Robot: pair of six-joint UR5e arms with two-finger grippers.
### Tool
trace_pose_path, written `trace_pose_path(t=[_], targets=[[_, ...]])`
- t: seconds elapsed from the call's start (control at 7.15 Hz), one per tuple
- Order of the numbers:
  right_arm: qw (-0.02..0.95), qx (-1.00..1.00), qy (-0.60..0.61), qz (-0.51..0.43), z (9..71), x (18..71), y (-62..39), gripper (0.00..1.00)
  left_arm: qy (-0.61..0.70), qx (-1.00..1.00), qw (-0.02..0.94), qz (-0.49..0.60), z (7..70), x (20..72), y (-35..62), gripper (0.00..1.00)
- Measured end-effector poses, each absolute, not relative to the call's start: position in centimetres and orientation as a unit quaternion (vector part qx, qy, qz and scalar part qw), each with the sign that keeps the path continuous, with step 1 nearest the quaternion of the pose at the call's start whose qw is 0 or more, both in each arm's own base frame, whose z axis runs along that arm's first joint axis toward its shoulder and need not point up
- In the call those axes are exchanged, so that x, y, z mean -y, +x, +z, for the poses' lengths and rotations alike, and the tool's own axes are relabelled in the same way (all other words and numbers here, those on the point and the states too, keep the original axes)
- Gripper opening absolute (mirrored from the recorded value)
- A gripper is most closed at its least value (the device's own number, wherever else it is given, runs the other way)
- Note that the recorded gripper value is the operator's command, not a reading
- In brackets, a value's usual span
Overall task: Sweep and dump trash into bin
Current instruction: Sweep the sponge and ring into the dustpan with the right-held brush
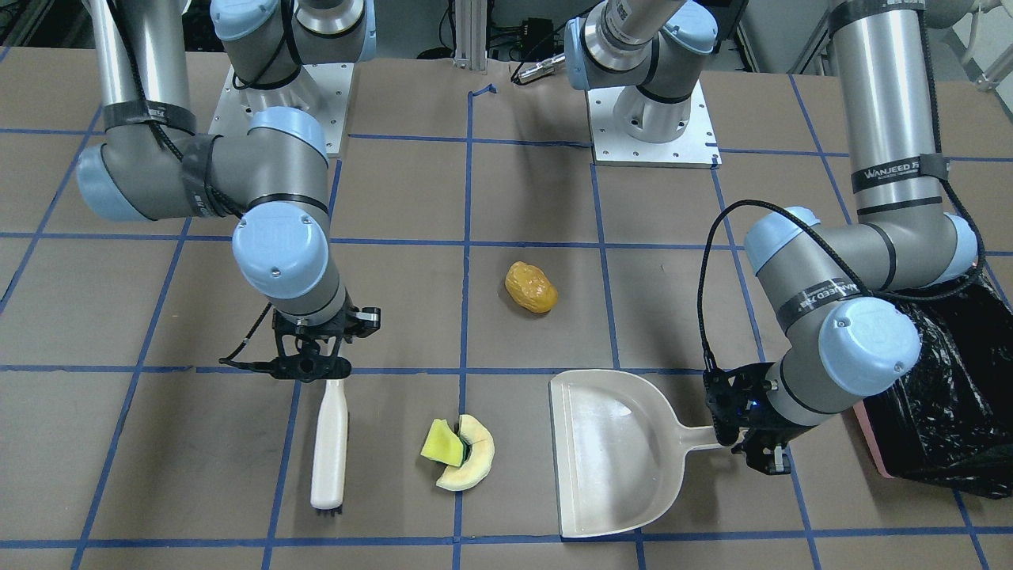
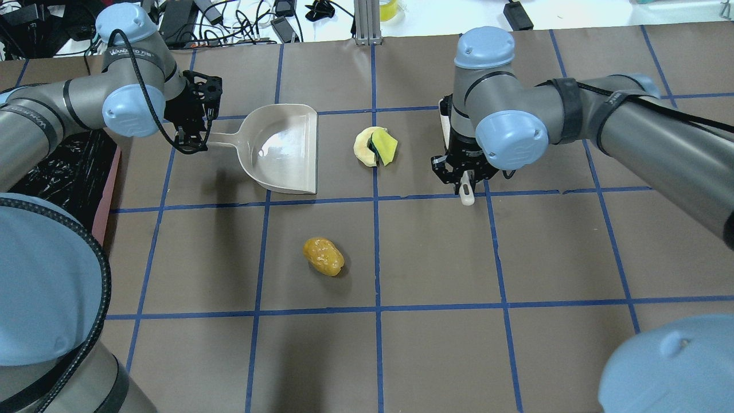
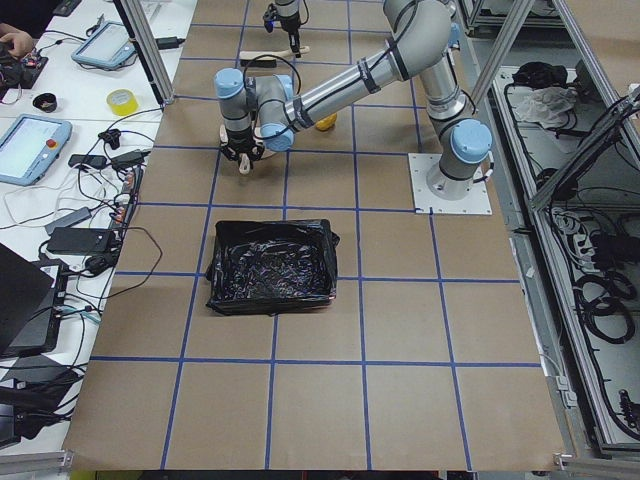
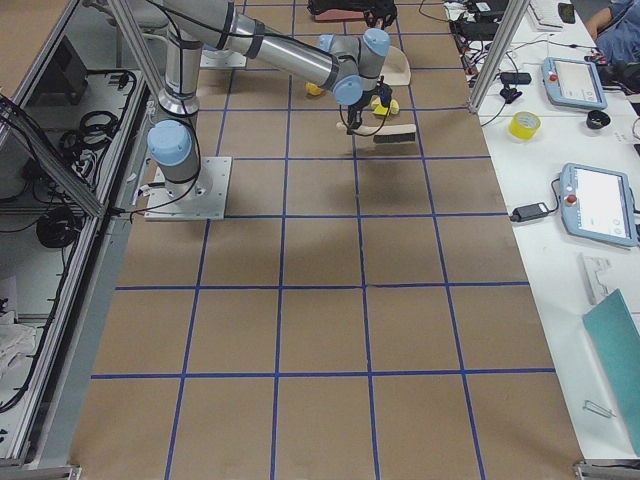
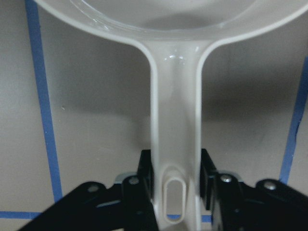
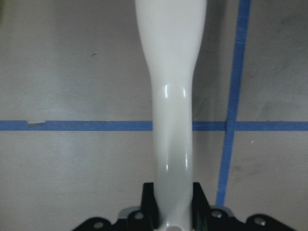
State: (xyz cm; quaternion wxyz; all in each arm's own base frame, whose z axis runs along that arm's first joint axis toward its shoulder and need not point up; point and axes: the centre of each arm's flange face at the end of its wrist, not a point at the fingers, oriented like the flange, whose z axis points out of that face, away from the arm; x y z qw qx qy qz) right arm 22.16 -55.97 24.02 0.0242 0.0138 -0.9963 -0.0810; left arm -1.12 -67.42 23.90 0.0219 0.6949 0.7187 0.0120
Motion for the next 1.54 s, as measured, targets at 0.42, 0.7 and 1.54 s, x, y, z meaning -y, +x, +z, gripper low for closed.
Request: trace_pose_path(t=[0.42, 0.7, 1.54], targets=[[-0.017, 0.996, 0.009, -0.082, 22.1, 56.1, 31.9, 0.00, 0.695, -0.719, 0.021, 0.012, 23.8, 67.4, -1.1, 0.08], [-0.077, 0.994, 0.022, -0.080, 22.2, 56.8, 38.5, 0.00, 0.695, -0.719, 0.021, 0.012, 23.8, 67.4, -1.1, 0.08], [-0.150, 0.986, 0.041, -0.060, 25.9, 55.9, 47.2, 0.00, 0.695, -0.718, 0.020, 0.011, 23.8, 67.4, -1.2, 0.06]])
